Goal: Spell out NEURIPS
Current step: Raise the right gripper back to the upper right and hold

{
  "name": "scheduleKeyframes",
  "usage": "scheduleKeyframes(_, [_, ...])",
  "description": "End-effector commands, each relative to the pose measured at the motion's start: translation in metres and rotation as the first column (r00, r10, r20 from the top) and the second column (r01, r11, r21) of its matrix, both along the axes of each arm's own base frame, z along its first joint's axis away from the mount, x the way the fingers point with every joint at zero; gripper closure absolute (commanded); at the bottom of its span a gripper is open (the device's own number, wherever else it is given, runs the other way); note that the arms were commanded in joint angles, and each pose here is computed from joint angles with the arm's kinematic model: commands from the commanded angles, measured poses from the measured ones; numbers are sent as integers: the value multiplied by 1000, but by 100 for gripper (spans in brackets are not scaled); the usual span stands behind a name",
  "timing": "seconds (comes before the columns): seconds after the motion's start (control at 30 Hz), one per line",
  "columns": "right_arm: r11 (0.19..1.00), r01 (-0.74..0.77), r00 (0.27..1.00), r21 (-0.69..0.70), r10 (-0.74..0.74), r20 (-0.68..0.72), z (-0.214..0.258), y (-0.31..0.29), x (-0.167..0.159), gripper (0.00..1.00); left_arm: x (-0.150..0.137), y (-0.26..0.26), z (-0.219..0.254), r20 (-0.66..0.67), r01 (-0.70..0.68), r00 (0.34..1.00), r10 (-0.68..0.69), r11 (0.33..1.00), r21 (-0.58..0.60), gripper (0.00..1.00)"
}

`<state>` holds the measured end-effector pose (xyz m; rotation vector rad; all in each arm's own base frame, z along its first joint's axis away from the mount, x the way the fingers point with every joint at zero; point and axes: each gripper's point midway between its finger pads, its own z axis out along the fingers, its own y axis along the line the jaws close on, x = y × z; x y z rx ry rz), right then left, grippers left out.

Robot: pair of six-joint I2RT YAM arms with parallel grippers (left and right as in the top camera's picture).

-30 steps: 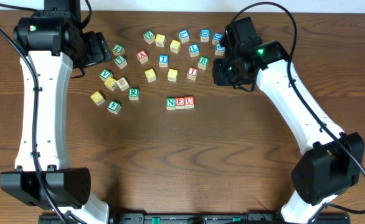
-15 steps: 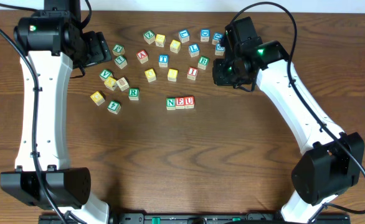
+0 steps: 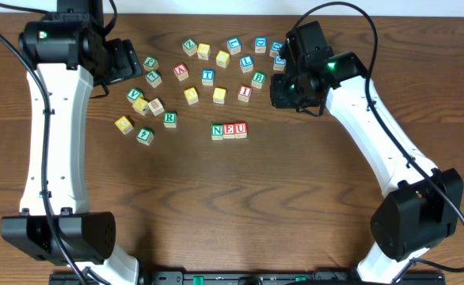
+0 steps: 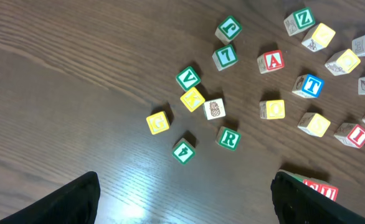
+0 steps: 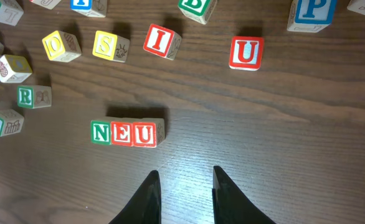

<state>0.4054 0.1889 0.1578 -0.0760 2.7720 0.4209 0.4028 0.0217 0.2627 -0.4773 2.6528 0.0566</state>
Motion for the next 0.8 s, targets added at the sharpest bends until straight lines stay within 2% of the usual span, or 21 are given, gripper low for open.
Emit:
scheduleKeyframes(0.0, [1000, -5, 999, 14, 5, 44, 17, -1, 4, 78, 2, 1, -6, -15, -1, 1000, 1, 1000, 1, 13])
scheduleKeyframes(0.77, [1000, -5, 999, 17, 4, 51, 18, -1, 5, 75, 3, 1, -6, -13, -1, 1000, 1, 1000, 1, 13])
